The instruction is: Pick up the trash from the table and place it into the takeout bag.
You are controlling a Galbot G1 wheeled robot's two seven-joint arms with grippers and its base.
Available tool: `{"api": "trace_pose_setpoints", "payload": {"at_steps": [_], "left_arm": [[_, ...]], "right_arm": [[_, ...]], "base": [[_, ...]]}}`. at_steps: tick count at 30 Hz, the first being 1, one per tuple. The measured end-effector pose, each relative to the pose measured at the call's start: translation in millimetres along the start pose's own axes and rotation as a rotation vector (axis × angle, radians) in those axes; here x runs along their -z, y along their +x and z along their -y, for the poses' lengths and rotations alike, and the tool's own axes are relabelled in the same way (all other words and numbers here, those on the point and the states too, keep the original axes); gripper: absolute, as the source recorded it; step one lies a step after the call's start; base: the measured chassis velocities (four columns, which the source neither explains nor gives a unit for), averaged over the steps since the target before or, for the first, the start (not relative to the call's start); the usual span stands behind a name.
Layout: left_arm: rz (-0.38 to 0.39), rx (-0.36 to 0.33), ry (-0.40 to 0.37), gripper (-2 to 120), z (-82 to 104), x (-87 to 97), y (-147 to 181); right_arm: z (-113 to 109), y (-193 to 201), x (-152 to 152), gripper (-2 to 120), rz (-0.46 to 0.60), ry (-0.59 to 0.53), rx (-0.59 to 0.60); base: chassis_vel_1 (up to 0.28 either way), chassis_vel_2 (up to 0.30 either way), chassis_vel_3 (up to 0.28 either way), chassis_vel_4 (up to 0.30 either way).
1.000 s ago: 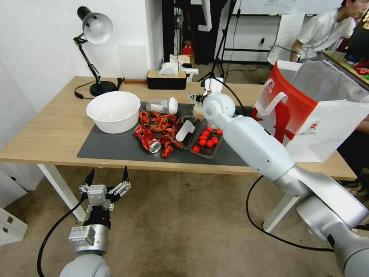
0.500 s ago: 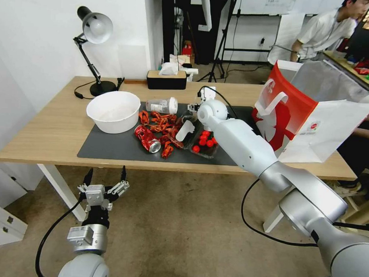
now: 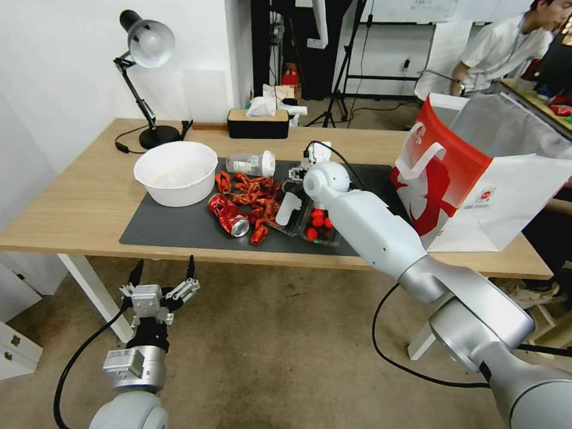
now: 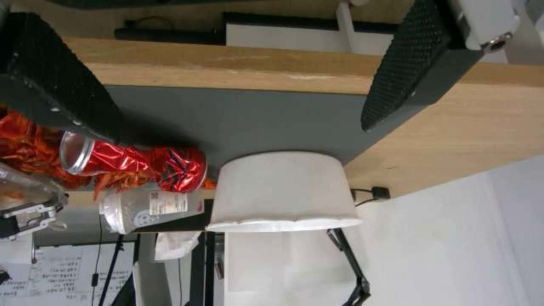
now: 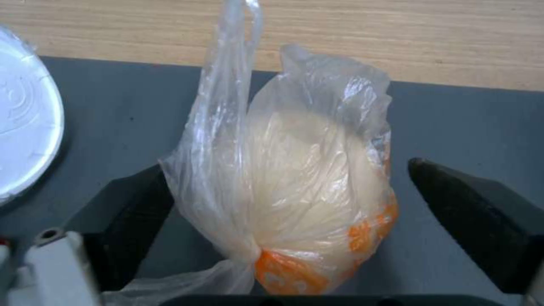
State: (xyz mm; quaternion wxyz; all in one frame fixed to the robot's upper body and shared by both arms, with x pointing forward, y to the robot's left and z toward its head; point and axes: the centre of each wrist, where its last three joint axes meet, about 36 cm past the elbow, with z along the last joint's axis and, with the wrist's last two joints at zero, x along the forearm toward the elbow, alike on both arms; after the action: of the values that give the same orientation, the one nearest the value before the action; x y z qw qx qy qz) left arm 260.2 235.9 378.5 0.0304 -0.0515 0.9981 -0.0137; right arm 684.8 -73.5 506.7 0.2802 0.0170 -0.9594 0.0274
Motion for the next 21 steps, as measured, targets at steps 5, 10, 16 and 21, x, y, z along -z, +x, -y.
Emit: {"api": "trace_pose_setpoints", "payload": {"at_steps": [5, 10, 16, 21], "left_arm": [[0.000, -0.001, -0.001, 100, -0.3, 0.1, -0.2], [0.001, -0.001, -0.002, 100, -0.4, 0.1, -0.3], [0.002, -0.001, -0.001, 100, -0.1, 0.3, -0.8], [0.002, -0.002, -0.002, 100, 0.2, 0.5, -0.5]], "right_arm": [[0.2, 0.9, 1.6, 84, 0.004, -0.004, -0.006], [2.4, 2.1, 2.7, 68, 0.008, -0.007, -0.014], [5.3, 4.1, 4.6, 45, 0.013, -0.021, -0.019], [10.7, 4.5, 6.0, 27, 0.039, -0.050, -0.010]], "base": [[0.000, 0.000, 0.000, 0.000], [0.000, 0.000, 0.000, 0.000], [0.000, 0.000, 0.000, 0.000], [0.000, 0.000, 0.000, 0.000]]}}
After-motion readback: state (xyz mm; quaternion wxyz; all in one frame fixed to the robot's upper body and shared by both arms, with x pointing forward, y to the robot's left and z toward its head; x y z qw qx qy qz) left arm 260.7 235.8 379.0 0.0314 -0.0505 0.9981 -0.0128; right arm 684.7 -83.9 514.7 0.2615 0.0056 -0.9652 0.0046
